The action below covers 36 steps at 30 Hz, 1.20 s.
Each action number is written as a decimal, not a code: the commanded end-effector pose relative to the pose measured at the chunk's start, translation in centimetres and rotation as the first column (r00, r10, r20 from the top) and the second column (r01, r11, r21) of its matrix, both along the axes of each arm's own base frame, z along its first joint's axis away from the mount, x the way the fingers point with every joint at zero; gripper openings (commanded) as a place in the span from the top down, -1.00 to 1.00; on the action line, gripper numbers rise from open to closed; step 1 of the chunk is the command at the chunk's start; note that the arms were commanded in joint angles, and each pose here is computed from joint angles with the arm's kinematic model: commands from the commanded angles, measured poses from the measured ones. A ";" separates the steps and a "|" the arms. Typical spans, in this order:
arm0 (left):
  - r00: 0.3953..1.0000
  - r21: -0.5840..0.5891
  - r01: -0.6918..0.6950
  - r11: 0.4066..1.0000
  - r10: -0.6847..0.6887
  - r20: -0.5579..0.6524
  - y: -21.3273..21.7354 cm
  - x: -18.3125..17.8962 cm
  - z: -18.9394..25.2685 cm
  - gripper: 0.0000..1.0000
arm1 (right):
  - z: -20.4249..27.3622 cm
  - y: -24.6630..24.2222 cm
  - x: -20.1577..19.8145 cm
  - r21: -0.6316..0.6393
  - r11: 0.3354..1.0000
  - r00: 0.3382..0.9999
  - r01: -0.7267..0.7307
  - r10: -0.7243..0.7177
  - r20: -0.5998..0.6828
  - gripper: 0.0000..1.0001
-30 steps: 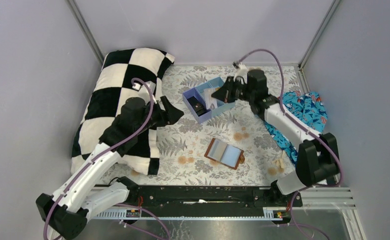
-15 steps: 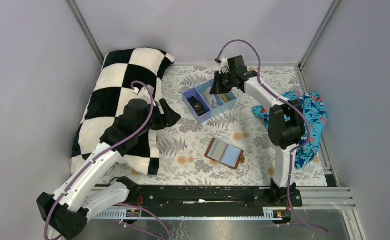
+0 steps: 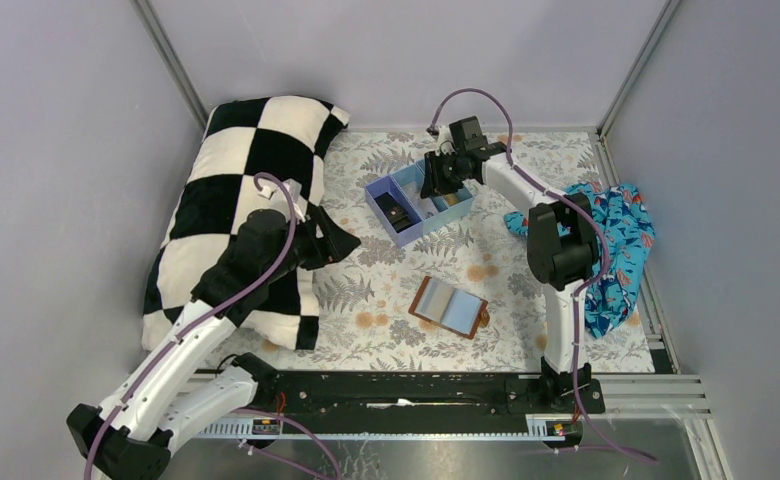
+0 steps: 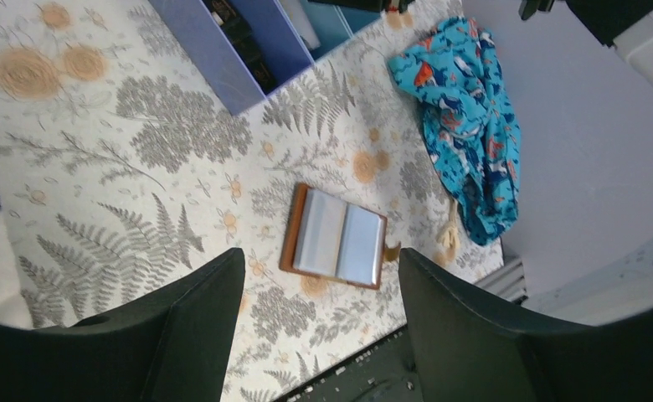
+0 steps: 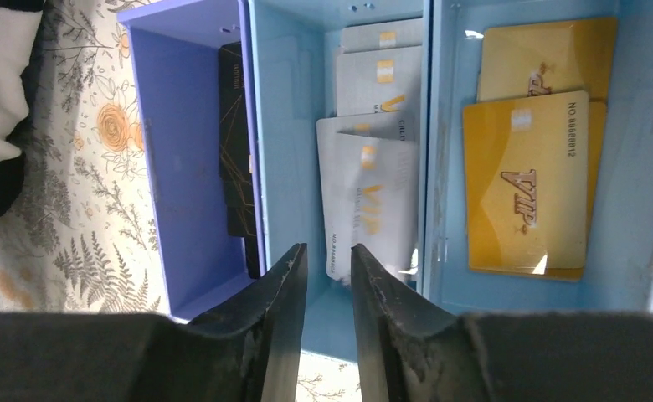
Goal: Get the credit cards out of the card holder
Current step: Place the credit card in the storage box, then remove the credit card from the card holder.
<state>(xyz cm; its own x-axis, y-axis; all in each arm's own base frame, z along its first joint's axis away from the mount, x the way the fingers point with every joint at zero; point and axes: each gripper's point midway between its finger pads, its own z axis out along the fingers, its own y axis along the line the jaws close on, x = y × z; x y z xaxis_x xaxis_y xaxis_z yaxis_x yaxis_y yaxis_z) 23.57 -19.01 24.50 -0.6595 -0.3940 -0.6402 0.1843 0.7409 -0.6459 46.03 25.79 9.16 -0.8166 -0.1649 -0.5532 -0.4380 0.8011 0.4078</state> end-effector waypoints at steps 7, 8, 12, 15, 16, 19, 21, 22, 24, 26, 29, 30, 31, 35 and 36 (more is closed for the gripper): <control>0.988 -0.165 0.125 0.978 -0.139 -0.074 -3.9 -1.7 -2.5 -0.64 | 8.5 -2.7 0.6 -0.005 0.991 0.966 0.135 -0.131 0.225 0.13; 0.985 -0.153 0.138 0.978 -0.152 -0.083 -4.5 -1.9 -3.1 -0.64 | 9.2 -3.1 0.2 0.001 0.988 0.959 0.152 -0.147 0.242 0.11; 0.972 -0.096 0.207 0.974 -0.216 -0.096 -7.6 -2.7 -5.0 -0.64 | 11.7 -5.5 -2.9 0.016 0.969 0.925 0.246 -0.240 0.295 0.02; 0.954 -0.081 0.264 0.961 -0.272 -0.124 -9.6 -3.1 -6.7 -0.63 | 11.1 -6.9 -7.0 0.023 0.957 0.924 0.291 -0.287 0.254 -0.02; 0.948 -0.081 0.282 0.956 -0.290 -0.129 -10.1 -3.3 -7.2 -0.63 | 10.7 -7.0 -8.6 0.040 0.956 0.927 0.291 -0.292 0.235 -0.02; 0.930 -0.080 0.328 0.941 -0.336 -0.151 -11.6 -3.5 -8.8 -0.63 | 8.5 -7.1 -13.3 0.078 0.951 0.935 0.300 -0.309 0.173 -0.03; 0.916 -0.075 0.353 0.933 -0.360 -0.178 -12.5 -3.5 -10.3 -0.63 | 5.9 -7.2 -17.0 0.060 0.946 0.938 0.318 -0.324 0.126 -0.03; 0.910 -0.078 0.365 0.928 -0.373 -0.182 -13.0 -3.4 -10.7 -0.63 | 5.1 -7.3 -18.3 0.064 0.941 0.935 0.333 -0.339 0.109 -0.03; 0.897 -0.080 0.389 0.918 -0.397 -0.196 -13.8 -3.5 -11.7 -0.62 | 3.1 -7.6 -20.8 0.090 0.928 0.929 0.362 -0.367 0.056 -0.03; 0.881 -0.085 0.414 0.906 -0.423 -0.212 -14.6 -3.5 -12.7 -0.61 | 1.5 -8.1 -22.5 0.125 0.906 0.913 0.404 -0.408 0.005 -0.03; 0.864 -0.088 0.439 0.894 -0.447 -0.232 -15.6 -3.4 -13.8 -0.60 | -0.2 -8.3 -24.1 0.160 0.888 0.902 0.431 -0.430 -0.043 0.01; 0.861 -0.085 0.443 0.892 -0.450 -0.238 -15.8 -3.2 -14.2 -0.59 | -0.7 -8.5 -24.5 0.148 0.888 0.900 0.435 -0.432 -0.056 0.02; 0.858 -0.082 0.447 0.891 -0.453 -0.242 -16.0 -3.1 -14.4 -0.59 | -1.3 -8.7 -24.8 0.131 0.889 0.899 0.438 -0.433 -0.067 0.02; 0.848 -0.071 0.460 0.885 -0.462 -0.260 -16.6 -2.7 -15.2 -0.58 | -2.6 -8.2 -25.2 0.132 0.896 0.905 0.423 -0.413 -0.100 0.04; 0.845 -0.072 0.464 0.883 -0.466 -0.263 -16.7 -2.7 -15.3 -0.57 | -2.8 -8.0 -25.3 0.136 0.897 0.906 0.421 -0.408 -0.110 0.04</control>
